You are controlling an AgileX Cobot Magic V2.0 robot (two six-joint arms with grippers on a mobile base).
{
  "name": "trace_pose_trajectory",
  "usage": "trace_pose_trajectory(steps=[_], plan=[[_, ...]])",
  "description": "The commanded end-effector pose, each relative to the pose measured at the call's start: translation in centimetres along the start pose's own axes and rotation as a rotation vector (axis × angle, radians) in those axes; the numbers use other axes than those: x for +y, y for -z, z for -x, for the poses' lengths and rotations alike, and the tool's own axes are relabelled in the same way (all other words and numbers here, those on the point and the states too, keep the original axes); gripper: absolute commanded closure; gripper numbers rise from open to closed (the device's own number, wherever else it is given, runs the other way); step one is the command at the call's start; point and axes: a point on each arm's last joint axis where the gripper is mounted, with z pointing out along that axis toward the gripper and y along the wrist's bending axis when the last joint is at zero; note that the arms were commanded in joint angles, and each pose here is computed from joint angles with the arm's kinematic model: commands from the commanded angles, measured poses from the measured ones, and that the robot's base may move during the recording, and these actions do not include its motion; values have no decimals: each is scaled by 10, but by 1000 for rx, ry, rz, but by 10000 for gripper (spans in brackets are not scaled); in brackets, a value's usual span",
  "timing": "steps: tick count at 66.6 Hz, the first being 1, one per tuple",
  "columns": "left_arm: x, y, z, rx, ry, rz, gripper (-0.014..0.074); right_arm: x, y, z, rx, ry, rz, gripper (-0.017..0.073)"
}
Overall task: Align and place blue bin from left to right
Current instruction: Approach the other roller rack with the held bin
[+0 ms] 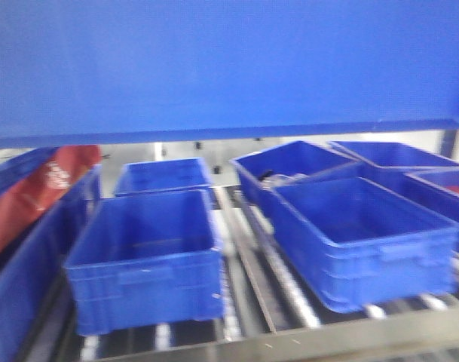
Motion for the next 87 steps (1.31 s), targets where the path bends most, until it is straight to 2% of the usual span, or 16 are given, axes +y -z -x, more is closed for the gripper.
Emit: trace_pose_trajectory(steps=[1,87], plan=[[2,9,9,-92,-9,-21,704,1,9,12,-105,19,45,637],[2,9,9,-92,-9,-21,704,1,9,12,-105,19,45,637]])
